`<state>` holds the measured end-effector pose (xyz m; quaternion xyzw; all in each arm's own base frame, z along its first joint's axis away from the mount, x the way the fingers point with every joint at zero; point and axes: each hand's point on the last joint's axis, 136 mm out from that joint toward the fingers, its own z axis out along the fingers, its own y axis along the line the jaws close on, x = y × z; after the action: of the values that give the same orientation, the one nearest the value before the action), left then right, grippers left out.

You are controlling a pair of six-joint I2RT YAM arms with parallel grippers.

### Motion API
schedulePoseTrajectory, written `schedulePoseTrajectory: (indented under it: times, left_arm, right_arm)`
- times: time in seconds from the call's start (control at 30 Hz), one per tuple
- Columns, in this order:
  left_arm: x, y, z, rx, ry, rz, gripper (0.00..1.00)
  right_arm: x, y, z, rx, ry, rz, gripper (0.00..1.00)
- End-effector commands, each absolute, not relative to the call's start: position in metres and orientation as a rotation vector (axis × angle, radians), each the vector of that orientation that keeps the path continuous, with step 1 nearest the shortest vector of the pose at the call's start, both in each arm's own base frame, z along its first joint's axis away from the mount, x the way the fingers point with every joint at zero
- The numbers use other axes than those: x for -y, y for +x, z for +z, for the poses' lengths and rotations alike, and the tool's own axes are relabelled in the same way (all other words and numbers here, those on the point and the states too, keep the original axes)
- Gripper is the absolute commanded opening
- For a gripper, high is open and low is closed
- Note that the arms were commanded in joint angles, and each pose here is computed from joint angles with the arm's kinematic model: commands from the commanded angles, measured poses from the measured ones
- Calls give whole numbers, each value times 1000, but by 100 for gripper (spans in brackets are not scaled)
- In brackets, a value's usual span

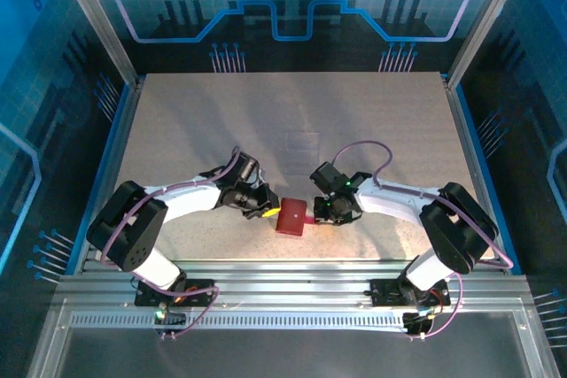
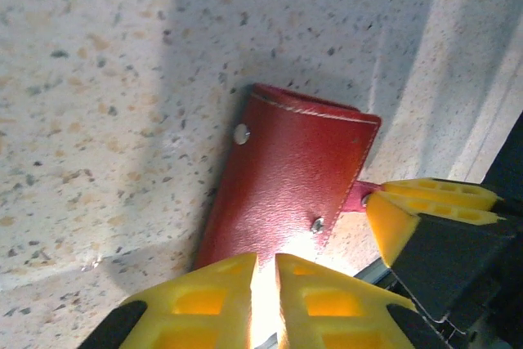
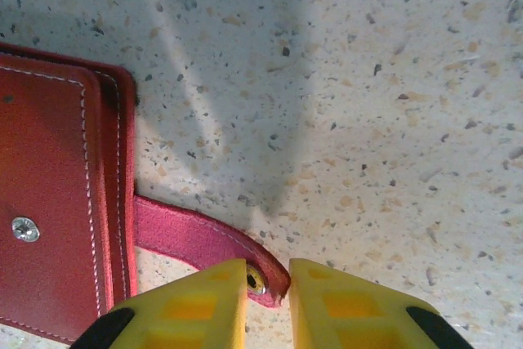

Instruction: Take the credit cards out of the card holder

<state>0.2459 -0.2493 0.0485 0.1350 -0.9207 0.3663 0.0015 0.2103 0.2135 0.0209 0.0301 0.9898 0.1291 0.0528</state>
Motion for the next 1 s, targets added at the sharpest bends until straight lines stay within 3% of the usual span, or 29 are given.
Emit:
schedulePoseTrajectory:
  times: [0.0, 0.33, 0.67, 0.97]
  left_arm:
    - [250, 245, 55, 2905, 401, 1113, 17]
    - [268, 246, 57, 2934, 310, 1056, 24]
    - [264, 259, 65, 3006, 354, 1058, 29]
    - [260, 267, 79, 3037, 400, 1185, 36]
  right_arm:
    - [-223, 217, 26, -2974, 92, 503, 21]
    - [-227, 220, 24, -2954, 110, 610, 23]
    - [-230, 224, 43, -2910, 98, 661, 2]
    - [-234, 230, 79, -2848, 66, 706, 0]
